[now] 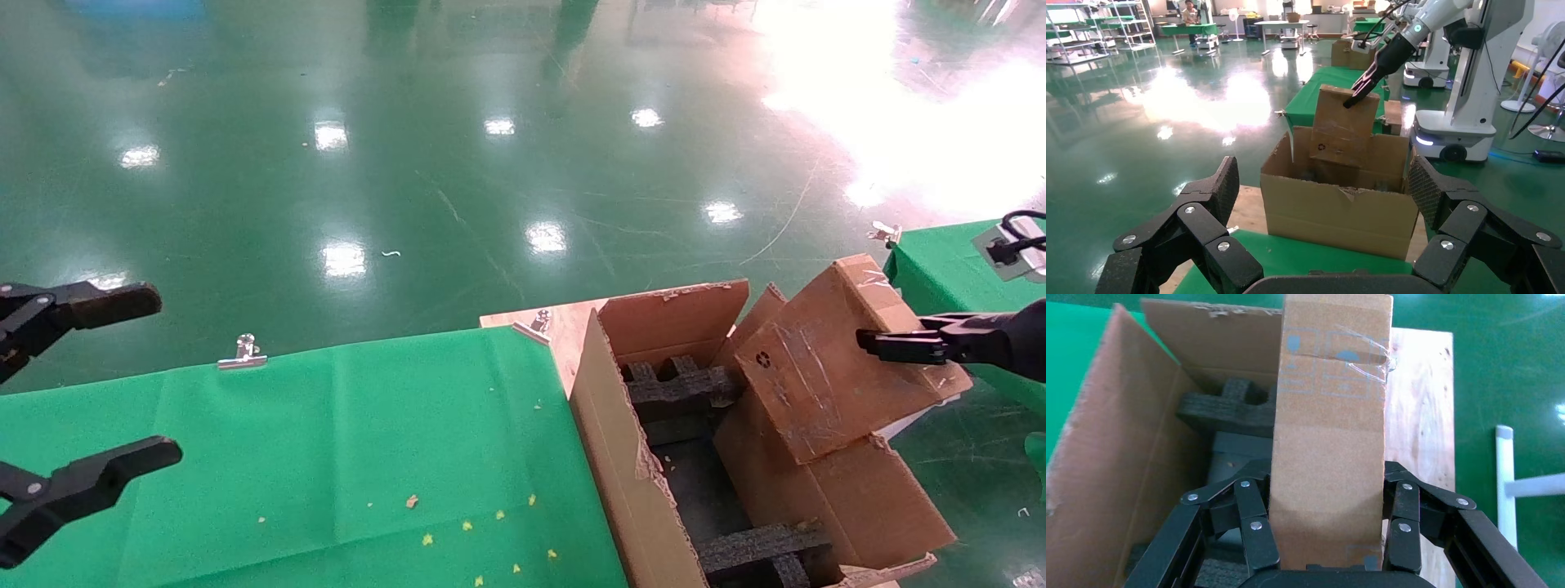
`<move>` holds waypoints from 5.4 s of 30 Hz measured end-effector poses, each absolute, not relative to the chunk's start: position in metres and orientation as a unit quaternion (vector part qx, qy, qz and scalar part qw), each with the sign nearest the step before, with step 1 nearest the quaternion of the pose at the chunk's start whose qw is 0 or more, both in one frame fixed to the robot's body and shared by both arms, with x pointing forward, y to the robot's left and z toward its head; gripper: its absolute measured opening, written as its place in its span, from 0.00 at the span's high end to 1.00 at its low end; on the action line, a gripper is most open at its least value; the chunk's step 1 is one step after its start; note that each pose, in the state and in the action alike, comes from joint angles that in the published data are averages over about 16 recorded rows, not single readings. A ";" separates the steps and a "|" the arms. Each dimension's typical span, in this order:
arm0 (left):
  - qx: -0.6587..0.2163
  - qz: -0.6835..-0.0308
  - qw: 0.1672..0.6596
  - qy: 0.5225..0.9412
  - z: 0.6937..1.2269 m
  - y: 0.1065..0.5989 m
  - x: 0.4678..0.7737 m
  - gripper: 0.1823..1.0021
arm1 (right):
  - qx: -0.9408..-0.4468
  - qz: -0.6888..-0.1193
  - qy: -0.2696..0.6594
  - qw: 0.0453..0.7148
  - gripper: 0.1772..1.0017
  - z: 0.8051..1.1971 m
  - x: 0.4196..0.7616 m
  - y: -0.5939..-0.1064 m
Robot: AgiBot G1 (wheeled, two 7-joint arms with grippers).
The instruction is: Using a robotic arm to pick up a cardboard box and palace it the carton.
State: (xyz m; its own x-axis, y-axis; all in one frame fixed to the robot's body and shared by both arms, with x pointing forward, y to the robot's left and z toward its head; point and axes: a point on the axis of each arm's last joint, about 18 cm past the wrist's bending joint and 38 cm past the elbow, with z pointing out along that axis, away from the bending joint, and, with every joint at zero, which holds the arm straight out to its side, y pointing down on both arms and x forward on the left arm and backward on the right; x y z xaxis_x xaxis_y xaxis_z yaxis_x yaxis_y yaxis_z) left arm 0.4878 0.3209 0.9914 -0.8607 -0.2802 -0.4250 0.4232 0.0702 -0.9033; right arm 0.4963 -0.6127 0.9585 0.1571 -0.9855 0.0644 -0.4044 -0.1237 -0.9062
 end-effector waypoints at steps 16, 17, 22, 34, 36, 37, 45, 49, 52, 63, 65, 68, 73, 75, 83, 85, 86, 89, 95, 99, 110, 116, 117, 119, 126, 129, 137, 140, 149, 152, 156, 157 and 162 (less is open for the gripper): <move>0.052 -0.680 0.259 0.684 0.991 0.321 0.488 0.00 | -0.639 -0.339 0.589 0.360 0.79 0.934 0.525 -0.602; 0.052 -0.680 0.259 0.684 0.991 0.321 0.488 0.00 | -0.640 -0.337 0.591 0.357 0.79 0.932 0.528 -0.601; 0.052 -0.680 0.259 0.684 0.991 0.321 0.488 0.00 | -0.641 -0.335 0.601 0.340 0.79 0.924 0.544 -0.593; 0.052 -0.680 0.259 0.684 0.991 0.321 0.488 0.00 | -0.647 -0.345 0.612 0.295 0.80 0.909 0.583 -0.574; 0.052 -0.680 0.259 0.684 0.991 0.321 0.488 0.00 | -0.648 -0.347 0.613 0.289 0.80 0.907 0.587 -0.572; 0.052 -0.680 0.259 0.684 0.991 0.321 0.488 0.00 | -0.649 -0.348 0.613 0.287 0.80 0.907 0.590 -0.570; 0.052 -0.680 0.259 0.684 0.991 0.321 0.488 0.00 | -0.655 -0.352 0.610 0.273 0.82 0.898 0.604 -0.560; 0.052 -0.680 0.259 0.684 0.991 0.321 0.488 0.00 | -0.659 -0.352 0.608 0.269 0.83 0.892 0.609 -0.555; 0.052 -0.680 0.259 0.684 0.991 0.321 0.488 0.00 | -0.662 -0.352 0.606 0.265 0.83 0.888 0.613 -0.552; 0.052 -0.680 0.259 0.684 0.991 0.321 0.488 0.00 | -0.671 -0.345 0.604 0.256 0.84 0.869 0.624 -0.543; 0.052 -0.680 0.259 0.684 0.991 0.321 0.488 0.00 | -0.672 -0.344 0.604 0.256 0.84 0.866 0.626 -0.542; 0.052 -0.680 0.259 0.684 0.991 0.321 0.488 0.00 | -0.672 -0.342 0.605 0.255 0.85 0.861 0.628 -0.540; 0.052 -0.680 0.259 0.684 0.991 0.321 0.488 0.00 | -0.672 -0.337 0.608 0.255 0.85 0.853 0.630 -0.539; 0.052 -0.680 0.259 0.684 0.991 0.321 0.488 0.00 | -0.673 -0.335 0.608 0.255 0.85 0.850 0.630 -0.538; 0.052 -0.680 0.259 0.684 0.991 0.321 0.488 0.00 | -0.677 -0.326 0.612 0.249 0.86 0.835 0.631 -0.538; 0.052 -0.680 0.259 0.684 0.991 0.321 0.488 0.00 | -0.677 -0.323 0.613 0.247 0.86 0.832 0.631 -0.538; 0.052 -0.680 0.259 0.684 0.991 0.321 0.488 0.00 | -0.678 -0.322 0.613 0.246 0.86 0.830 0.631 -0.538; 0.052 -0.680 0.259 0.684 0.991 0.321 0.488 0.00 | -0.679 -0.319 0.615 0.243 0.86 0.824 0.631 -0.538; 0.052 -0.680 0.259 0.684 0.991 0.321 0.488 0.00 | -0.682 -0.314 0.617 0.236 0.86 0.814 0.632 -0.539; 0.052 -0.680 0.259 0.684 0.991 0.321 0.488 0.00 | -0.684 -0.312 0.617 0.233 0.86 0.809 0.634 -0.538; 0.052 -0.680 0.259 0.684 0.991 0.321 0.488 0.00 | -0.686 -0.310 0.617 0.229 0.86 0.802 0.636 -0.538; 0.052 -0.680 0.259 0.684 0.991 0.321 0.488 0.00 | -0.686 -0.310 0.617 0.229 0.84 0.802 0.636 -0.538; 0.052 -0.680 0.259 0.684 0.991 0.321 0.488 0.00 | -0.686 -0.310 0.617 0.229 0.83 0.803 0.636 -0.538; 0.052 -0.680 0.259 0.684 0.991 0.321 0.488 0.00 | -0.686 -0.310 0.617 0.229 0.82 0.803 0.636 -0.538; 0.052 -0.680 0.259 0.684 0.991 0.321 0.488 0.00 | -0.686 -0.312 0.615 0.231 0.75 0.806 0.636 -0.538; 0.052 -0.680 0.259 0.684 0.991 0.321 0.488 0.00 | -0.687 -0.313 0.614 0.232 0.71 0.808 0.636 -0.538; 0.052 -0.680 0.259 0.684 0.991 0.321 0.488 0.00 | -0.688 -0.316 0.610 0.236 0.56 0.815 0.637 -0.538; 0.052 -0.680 0.259 0.684 0.991 0.321 0.488 0.00 | -0.687 -0.320 0.607 0.240 0.49 0.819 0.637 -0.538; 0.052 -0.680 0.259 0.684 0.991 0.321 0.488 0.00 | -0.687 -0.349 0.575 0.275 0.27 0.857 0.642 -0.533; 0.052 -0.680 0.259 0.684 0.991 0.321 0.488 0.00 | -0.689 -0.365 0.550 0.299 0.19 0.878 0.643 -0.526; 0.052 -0.680 0.259 0.684 0.991 0.321 0.488 0.00 | -0.695 -0.384 0.503 0.342 0.12 0.910 0.640 -0.508; 0.052 -0.680 0.259 0.684 0.991 0.321 0.488 0.00 | -0.696 -0.388 0.489 0.355 0.10 0.918 0.638 -0.502; 0.052 -0.680 0.259 0.684 0.991 0.321 0.488 0.00 | -0.706 -0.392 0.416 0.418 0.05 0.951 0.623 -0.467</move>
